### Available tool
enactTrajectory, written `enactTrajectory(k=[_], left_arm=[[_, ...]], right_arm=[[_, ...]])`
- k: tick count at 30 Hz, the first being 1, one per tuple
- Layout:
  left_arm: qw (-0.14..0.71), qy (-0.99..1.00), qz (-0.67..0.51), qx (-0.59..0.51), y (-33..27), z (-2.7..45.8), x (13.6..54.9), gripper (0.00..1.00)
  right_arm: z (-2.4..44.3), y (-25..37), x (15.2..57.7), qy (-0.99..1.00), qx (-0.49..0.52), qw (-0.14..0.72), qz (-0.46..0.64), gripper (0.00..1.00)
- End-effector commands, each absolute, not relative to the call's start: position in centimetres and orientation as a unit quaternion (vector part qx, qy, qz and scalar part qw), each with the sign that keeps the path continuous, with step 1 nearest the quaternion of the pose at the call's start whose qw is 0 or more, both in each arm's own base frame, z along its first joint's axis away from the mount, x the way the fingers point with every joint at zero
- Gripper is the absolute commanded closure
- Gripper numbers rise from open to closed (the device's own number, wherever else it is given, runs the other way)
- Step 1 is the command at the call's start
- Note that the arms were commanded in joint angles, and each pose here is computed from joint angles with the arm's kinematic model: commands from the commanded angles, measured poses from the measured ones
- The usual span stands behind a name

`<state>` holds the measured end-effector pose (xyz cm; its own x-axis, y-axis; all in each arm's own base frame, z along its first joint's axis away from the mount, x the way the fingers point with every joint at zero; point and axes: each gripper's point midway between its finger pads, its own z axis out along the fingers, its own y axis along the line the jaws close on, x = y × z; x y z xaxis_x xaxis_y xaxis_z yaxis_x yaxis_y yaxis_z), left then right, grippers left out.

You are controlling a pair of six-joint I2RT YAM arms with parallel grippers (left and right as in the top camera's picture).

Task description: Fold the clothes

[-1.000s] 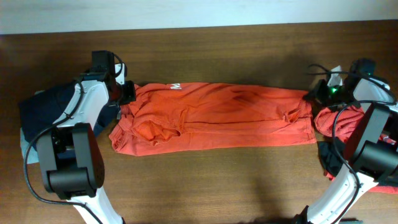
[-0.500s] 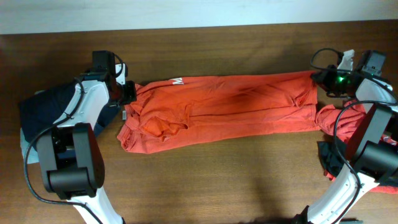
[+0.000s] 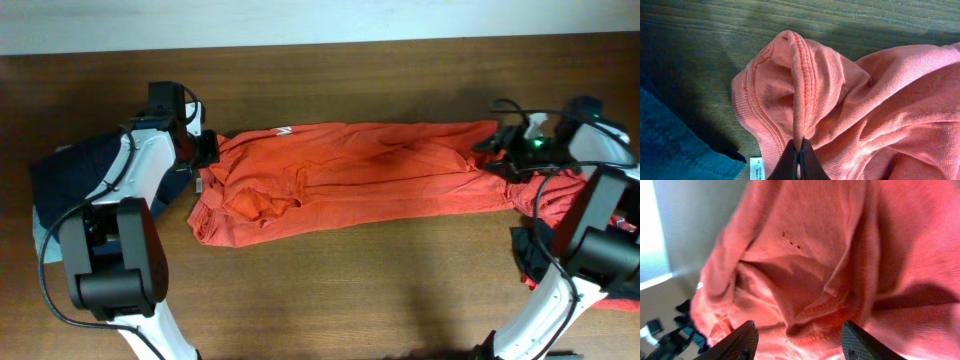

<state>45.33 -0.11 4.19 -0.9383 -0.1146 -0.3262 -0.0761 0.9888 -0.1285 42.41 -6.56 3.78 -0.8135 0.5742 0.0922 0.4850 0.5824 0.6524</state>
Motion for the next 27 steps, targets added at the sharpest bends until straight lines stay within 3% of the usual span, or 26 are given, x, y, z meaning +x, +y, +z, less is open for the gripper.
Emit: enactTrajectory(k=[1,5,10,12,20,27], left_arm=[[0.172,0.982,-0.057,-0.049,-0.1,4.3,45.7,1.00],[0.172,0.982,-0.057,-0.049,-0.1,4.3,45.7,1.00],[0.172,0.982,-0.057,-0.050,-0.1,4.3,45.8,1.00],[0.172,0.982,-0.057,-0.049,-0.1,4.3,45.7,1.00],[0.172,0.982,-0.057,-0.050,-0.1,4.3,45.7,1.00],[0.172,0.982,-0.057,-0.050,0.0,4.3,45.7,1.00]], right_arm=[[2.7,-6.3,42.8,0.890,0.357,0.041,0.279,0.42],[2.2,-6.5,42.7,0.880,0.399,0.030,0.257,0.50],[1.8,-7.3,41.4,0.874,0.425,0.007,0.236,0.89],[1.9,-8.1,41.3,0.882,0.408,0.018,0.236,0.96],[5.0,-11.7,42.3,0.933,0.256,0.094,0.235,0.96],[4.1,-14.0,41.7,0.953,0.241,0.092,0.160,0.96]])
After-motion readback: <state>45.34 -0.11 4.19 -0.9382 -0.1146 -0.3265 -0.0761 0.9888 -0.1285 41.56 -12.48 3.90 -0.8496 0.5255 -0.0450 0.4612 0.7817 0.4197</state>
